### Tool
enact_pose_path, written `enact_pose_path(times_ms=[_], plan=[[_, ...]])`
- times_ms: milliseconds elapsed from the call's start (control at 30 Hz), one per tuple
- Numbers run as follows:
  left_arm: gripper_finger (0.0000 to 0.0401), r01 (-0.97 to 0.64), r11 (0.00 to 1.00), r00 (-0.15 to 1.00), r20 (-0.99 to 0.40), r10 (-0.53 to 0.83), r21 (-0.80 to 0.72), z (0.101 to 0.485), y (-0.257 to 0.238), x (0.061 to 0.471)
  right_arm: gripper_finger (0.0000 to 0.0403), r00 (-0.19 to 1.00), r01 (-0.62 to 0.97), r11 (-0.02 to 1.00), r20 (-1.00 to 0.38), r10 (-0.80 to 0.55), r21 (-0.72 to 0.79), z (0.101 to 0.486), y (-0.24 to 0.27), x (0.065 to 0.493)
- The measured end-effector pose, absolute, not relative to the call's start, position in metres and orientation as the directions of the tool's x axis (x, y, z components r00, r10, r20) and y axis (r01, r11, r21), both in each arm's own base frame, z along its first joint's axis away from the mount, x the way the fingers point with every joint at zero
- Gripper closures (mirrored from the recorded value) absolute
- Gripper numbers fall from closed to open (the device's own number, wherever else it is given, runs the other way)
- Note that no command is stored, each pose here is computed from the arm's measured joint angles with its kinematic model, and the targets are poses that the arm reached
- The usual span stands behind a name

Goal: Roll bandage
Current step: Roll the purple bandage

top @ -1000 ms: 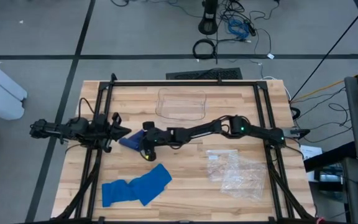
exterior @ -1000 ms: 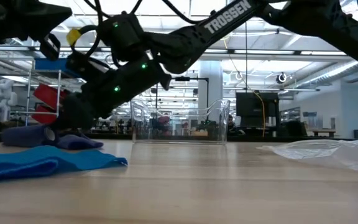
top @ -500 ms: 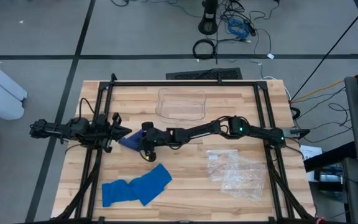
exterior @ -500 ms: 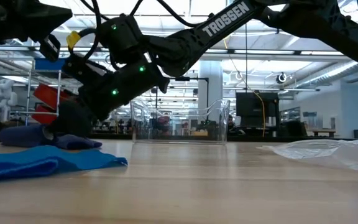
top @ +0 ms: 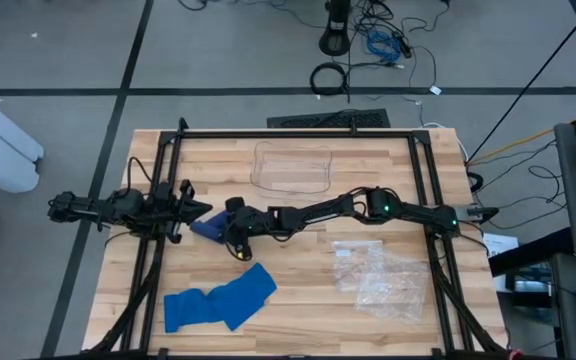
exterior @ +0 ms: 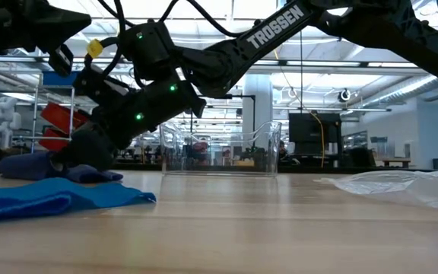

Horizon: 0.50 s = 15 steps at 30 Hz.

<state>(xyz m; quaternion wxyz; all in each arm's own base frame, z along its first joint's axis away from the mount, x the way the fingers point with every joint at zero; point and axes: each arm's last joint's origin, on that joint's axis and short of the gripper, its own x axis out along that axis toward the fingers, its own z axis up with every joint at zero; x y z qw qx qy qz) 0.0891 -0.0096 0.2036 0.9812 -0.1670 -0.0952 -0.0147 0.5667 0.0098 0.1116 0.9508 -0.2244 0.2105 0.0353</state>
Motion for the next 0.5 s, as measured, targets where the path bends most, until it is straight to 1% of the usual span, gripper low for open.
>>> enact_pose_path(times_ms=[167, 300, 500], plan=[[0.0396, 0.043, 0.945, 0.985, 0.171, 0.014, -0.325, 0.2016, -0.0093, 0.0895, 0.0283, 0.920, -0.177, 0.890, -0.393, -0.002, -0.420, 0.1137, 0.0102, 0.5676], [0.0396, 0.018, 0.945, 0.989, 0.145, 0.032, -0.327, 0.1990, -0.0089, 0.0898, 0.0306, 0.919, -0.187, 0.877, -0.395, -0.004, -0.442, 0.1134, 0.0088, 0.5675], [0.0396, 0.018, 0.945, 0.989, 0.145, 0.032, -0.327, 0.1991, -0.0089, 0.0898, 0.0339, 0.918, -0.189, 0.867, -0.396, -0.010, -0.461, 0.1134, 0.0058, 0.5675]])
